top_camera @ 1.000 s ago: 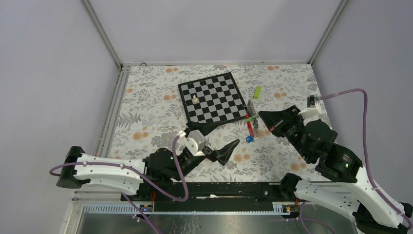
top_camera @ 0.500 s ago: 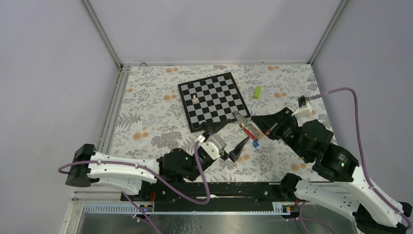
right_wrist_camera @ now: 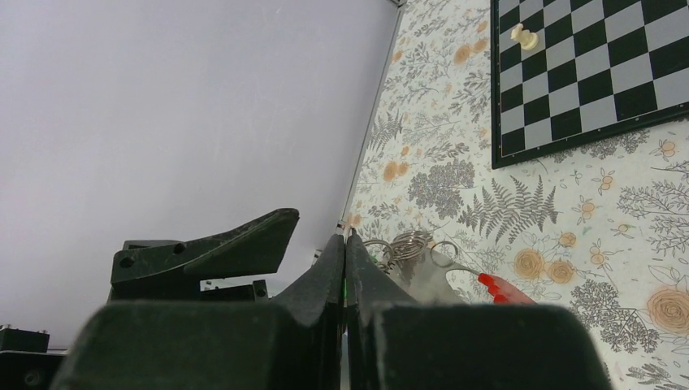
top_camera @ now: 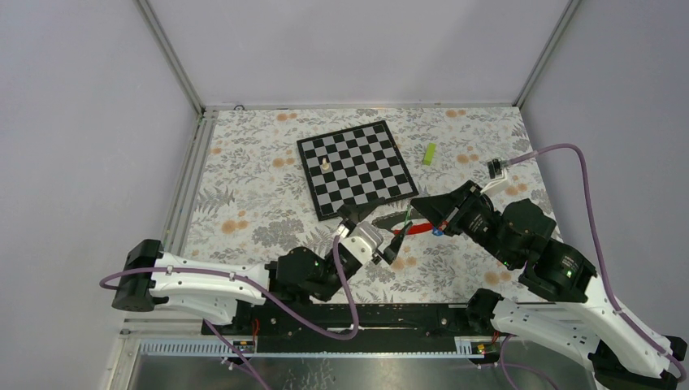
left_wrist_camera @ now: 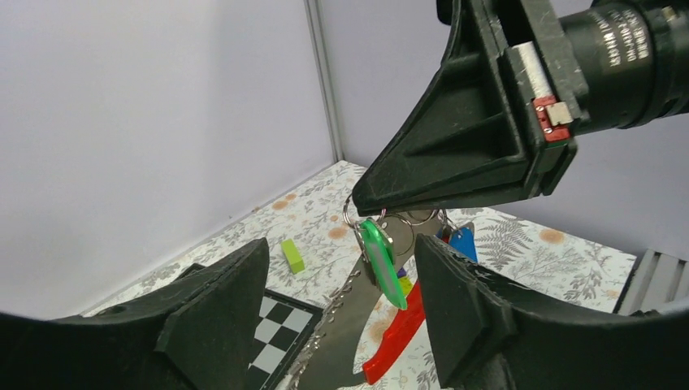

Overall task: Remove the keys from the keyring
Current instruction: Remove the key from the keyring.

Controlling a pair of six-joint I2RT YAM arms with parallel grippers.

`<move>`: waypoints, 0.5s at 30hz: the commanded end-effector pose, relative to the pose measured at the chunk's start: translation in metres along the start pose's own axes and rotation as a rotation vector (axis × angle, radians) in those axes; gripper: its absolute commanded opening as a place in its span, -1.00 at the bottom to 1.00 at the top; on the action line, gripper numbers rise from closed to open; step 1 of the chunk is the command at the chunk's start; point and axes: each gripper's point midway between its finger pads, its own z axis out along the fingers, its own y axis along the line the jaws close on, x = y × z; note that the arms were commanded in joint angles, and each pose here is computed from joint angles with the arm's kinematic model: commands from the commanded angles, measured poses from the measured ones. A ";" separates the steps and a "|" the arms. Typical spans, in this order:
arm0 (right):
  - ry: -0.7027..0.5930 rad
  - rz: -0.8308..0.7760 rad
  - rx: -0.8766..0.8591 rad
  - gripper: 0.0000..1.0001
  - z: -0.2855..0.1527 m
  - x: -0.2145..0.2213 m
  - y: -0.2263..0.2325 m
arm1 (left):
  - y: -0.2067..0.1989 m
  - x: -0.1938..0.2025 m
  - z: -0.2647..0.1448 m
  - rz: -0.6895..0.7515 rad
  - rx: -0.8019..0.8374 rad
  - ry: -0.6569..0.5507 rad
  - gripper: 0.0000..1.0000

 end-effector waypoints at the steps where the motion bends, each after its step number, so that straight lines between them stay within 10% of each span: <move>1: -0.019 0.013 -0.095 -1.00 -0.003 -0.008 0.025 | 0.014 -0.024 0.009 -0.045 -0.076 -0.050 0.39; 15: -0.010 0.018 -0.112 -1.00 -0.004 -0.007 0.027 | 0.021 -0.019 0.013 -0.061 -0.135 -0.033 0.06</move>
